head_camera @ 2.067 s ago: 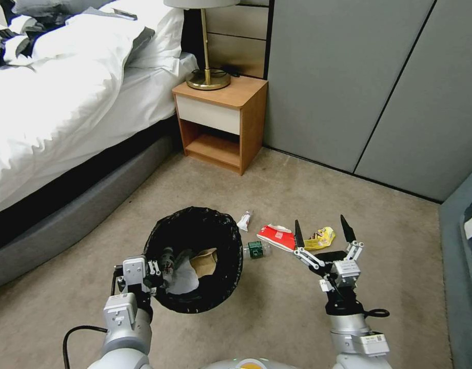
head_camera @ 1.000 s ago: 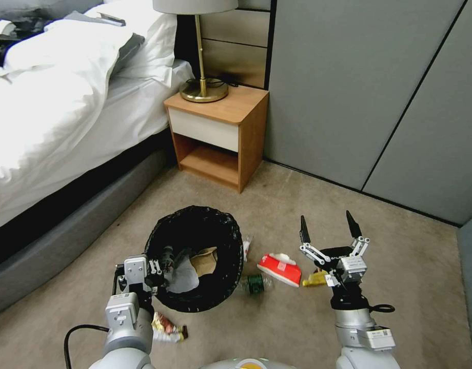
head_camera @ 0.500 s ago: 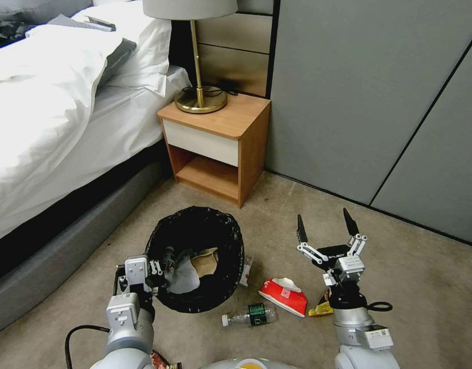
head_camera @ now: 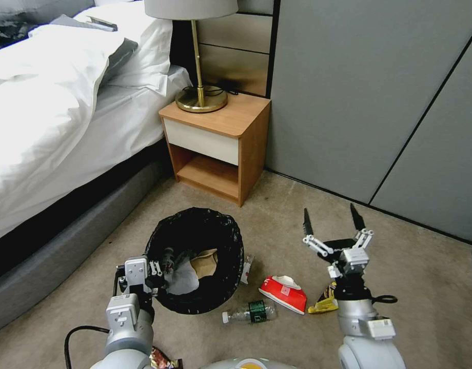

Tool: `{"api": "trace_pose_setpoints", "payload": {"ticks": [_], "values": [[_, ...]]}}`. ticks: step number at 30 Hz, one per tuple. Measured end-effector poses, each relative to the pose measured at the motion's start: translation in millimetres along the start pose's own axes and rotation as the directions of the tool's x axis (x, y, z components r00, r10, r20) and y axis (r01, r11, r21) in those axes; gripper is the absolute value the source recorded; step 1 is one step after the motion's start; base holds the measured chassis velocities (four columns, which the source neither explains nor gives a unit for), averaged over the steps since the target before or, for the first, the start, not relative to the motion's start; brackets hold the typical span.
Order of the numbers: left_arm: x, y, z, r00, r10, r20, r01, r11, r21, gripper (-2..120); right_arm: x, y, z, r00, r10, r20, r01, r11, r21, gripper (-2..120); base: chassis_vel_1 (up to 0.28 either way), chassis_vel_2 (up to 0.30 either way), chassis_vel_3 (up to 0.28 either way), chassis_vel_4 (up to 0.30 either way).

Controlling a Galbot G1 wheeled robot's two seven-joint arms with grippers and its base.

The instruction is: Pick up the trash bin, then pick up the garbage from the floor and place it into the trash bin.

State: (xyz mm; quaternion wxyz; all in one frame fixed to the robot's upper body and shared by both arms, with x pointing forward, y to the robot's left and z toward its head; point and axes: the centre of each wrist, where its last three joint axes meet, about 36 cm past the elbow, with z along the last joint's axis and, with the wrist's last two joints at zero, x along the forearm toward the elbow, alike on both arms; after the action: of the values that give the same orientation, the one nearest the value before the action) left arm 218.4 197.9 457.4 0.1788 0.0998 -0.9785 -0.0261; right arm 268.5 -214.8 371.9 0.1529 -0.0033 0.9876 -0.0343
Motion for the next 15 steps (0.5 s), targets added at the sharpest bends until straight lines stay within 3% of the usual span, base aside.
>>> {"api": "trace_pose_setpoints", "payload": {"ticks": [1,3,4,5,8,9,10,11,12,13,14,15], "values": [[0,0.0,0.0,1.0,0.0,0.0,0.0,1.0,0.0,1,0,0,0,1.0,0.0,0.0,0.0,1.0,0.0,100,0.0,0.0,0.0,0.0],[0,-0.1,-0.1,1.0,0.0,0.001,0.0,1.0,0.0,1,-2,1,-1,0.995,0.054,-0.08,-0.053,0.999,0.007,100,0.0,0.0,0.0,0.0],[0,-0.2,-0.1,1.0,0.001,0.001,-0.001,1.0,0.0,1,-5,2,-2,0.979,0.105,-0.175,-0.105,0.994,0.012,100,0.0,0.0,0.0,0.0],[0,-0.2,-0.1,1.0,0.001,0.001,-0.001,1.0,0.0,1,-5,2,-2,0.979,0.105,-0.175,-0.105,0.994,0.012,100,0.0,0.0,0.0,0.0],[0,-0.2,-0.1,1.0,0.002,0.001,-0.002,1.0,-0.001,1,-8,3,-4,0.911,0.173,-0.374,-0.175,0.984,0.028,100,0.0,0.0,0.0,0.0],[0,-0.2,-0.1,1.0,0.002,0.001,-0.002,1.0,-0.001,1,-8,3,-4,0.911,0.173,-0.374,-0.175,0.984,0.028,100,0.0,0.0,0.0,0.0],[0,-0.1,0.0,1.0,0.002,0.0,-0.002,1.0,-0.002,1,-10,3,-1,0.858,0.191,-0.476,-0.189,0.981,0.052,100,0.0,0.0,0.0,0.0],[0,0.1,0.0,1.0,0.002,0.001,-0.002,1.0,-0.003,1,-9,2,1,0.831,0.191,-0.522,-0.188,0.98,0.06,100,0.0,0.0,0.0,0.0],[0,0.2,-0.1,1.0,0.002,0.001,-0.002,1.0,-0.003,1,-9,1,3,0.809,0.188,-0.557,-0.184,0.981,0.064,100,0.0,0.0,0.0,0.0],[0,0.2,-0.1,1.0,0.002,0.001,-0.002,1.0,-0.003,1,-9,1,3,0.809,0.188,-0.557,-0.184,0.981,0.064,100,0.0,0.0,0.0,0.0],[0,0.4,-0.3,1.0,0.003,0.002,-0.003,1.0,-0.003,1,-8,0,8,0.772,0.179,-0.61,-0.178,0.982,0.063,100,0.0,0.0,0.0,0.0],[0,0.4,-0.3,1.0,0.004,0.002,-0.004,1.0,-0.003,1,-8,-1,9,0.761,0.176,-0.624,-0.176,0.982,0.062,100,0.0,0.0,0.0,0.0]]}}
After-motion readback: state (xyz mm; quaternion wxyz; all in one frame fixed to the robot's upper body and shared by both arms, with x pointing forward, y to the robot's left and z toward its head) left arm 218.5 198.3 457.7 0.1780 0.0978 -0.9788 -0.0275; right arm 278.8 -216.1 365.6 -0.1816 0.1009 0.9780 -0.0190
